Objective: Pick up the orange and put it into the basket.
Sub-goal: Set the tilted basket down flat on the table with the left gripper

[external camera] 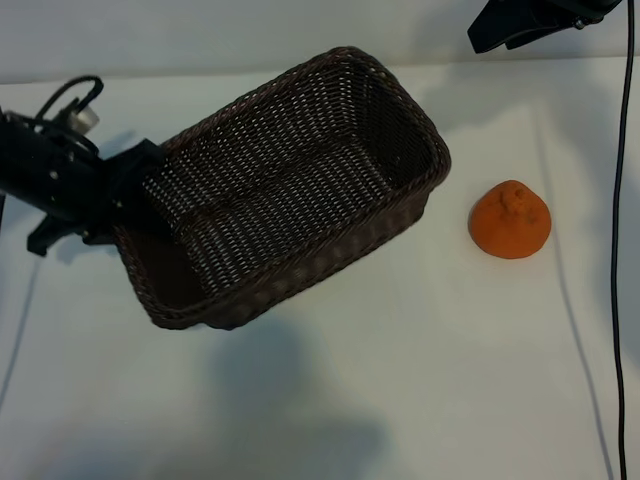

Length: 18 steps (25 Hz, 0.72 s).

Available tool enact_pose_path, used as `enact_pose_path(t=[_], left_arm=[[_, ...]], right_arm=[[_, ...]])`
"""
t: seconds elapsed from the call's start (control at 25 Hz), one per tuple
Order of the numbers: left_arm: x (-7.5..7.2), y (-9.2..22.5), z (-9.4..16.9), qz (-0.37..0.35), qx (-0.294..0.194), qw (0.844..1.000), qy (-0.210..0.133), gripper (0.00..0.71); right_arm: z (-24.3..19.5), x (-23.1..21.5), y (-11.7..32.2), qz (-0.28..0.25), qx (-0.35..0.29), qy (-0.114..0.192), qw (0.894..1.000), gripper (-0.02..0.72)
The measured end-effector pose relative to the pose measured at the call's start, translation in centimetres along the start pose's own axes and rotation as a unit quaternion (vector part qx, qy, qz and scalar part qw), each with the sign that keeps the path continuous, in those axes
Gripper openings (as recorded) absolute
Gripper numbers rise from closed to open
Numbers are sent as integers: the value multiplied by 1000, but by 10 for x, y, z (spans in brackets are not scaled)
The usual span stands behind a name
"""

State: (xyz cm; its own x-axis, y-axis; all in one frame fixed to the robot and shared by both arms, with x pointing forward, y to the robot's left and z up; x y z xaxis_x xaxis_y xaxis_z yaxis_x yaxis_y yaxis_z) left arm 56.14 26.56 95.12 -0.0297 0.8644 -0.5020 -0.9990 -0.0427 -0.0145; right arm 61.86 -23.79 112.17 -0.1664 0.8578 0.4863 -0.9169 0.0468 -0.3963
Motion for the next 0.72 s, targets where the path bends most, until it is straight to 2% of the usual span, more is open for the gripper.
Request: enact_pose_path(t=[0.2,0.32,0.72], left_arm=[[-8,-10,29,-49,31,998,-40,201],[-15,-17,45,-71,33,996,-51,201],[-28,-37,79,-107,-16,990,-86,198]], right_arm=[[0,0,0,0,0,0,1000,405],[0,0,0,0,0,0,1000,405],[0,-2,0,3,1,8,1000,405]])
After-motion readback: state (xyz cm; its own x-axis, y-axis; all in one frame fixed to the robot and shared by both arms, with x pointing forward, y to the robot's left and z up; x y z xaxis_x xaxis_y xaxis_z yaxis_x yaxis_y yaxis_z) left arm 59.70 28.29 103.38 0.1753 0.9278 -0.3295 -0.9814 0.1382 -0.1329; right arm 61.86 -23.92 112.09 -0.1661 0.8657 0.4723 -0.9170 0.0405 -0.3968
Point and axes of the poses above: a point on each arm's last joint axis where the gripper is mounted, z pointing back along that axis away from the gripper, x along the wrist's bending axis when the last joint is at zero, y = z × x, the point moved 1 cm from there along -z, pointing out along that axis toward the gripper, and after that the axes turned 14 degrees about -z, right-handed, at the moved point
